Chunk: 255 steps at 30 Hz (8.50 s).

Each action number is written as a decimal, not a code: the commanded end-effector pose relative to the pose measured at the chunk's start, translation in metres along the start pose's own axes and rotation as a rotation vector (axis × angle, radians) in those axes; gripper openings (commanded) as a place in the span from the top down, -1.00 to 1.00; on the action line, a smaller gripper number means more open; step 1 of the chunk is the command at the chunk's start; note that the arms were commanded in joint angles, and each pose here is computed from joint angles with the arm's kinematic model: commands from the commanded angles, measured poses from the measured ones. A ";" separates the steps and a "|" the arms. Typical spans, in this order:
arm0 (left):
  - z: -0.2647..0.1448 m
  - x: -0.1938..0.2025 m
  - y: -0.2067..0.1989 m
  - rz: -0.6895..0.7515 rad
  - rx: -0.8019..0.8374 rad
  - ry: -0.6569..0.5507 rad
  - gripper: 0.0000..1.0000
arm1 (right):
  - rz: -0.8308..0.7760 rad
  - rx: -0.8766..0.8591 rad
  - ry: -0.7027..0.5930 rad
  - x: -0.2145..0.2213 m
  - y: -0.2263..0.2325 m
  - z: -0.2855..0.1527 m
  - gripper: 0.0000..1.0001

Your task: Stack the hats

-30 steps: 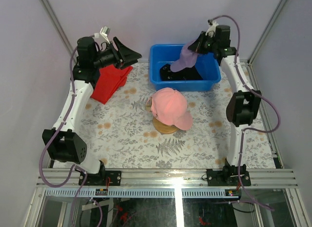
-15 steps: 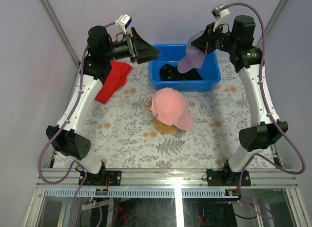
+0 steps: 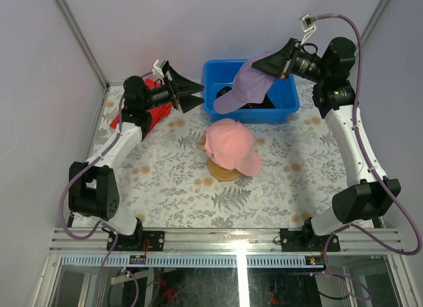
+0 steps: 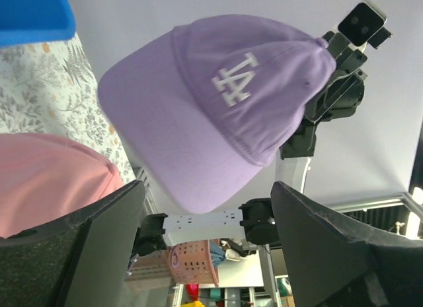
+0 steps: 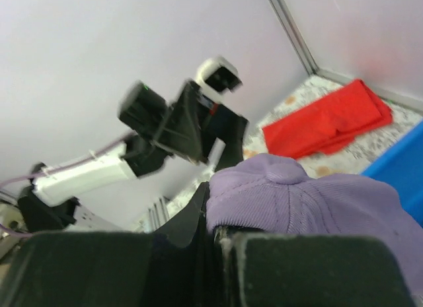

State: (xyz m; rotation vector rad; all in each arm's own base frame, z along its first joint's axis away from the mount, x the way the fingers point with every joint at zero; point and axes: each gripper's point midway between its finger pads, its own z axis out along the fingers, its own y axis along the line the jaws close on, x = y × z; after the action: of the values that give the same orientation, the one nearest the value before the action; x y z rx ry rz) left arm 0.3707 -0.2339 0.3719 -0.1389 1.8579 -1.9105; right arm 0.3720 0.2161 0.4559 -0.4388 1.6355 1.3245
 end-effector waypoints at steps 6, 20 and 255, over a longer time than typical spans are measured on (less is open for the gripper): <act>-0.005 0.015 -0.058 -0.079 0.298 -0.136 -0.57 | -0.043 -0.222 -0.294 -0.072 0.099 -0.026 1.00; 0.011 0.008 -0.062 -0.140 0.320 -0.177 -0.65 | -0.031 -0.258 -0.269 -0.067 0.105 -0.027 1.00; 0.061 0.065 -0.042 0.231 0.280 -0.385 1.00 | 0.658 -0.248 -0.564 0.030 0.034 0.029 0.35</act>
State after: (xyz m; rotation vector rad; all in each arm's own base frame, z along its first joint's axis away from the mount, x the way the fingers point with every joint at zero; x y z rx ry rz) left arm 0.3651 -0.2851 0.4126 -0.3320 1.2066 -1.7087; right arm 0.3541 0.2716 0.3874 0.4355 1.3909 1.8782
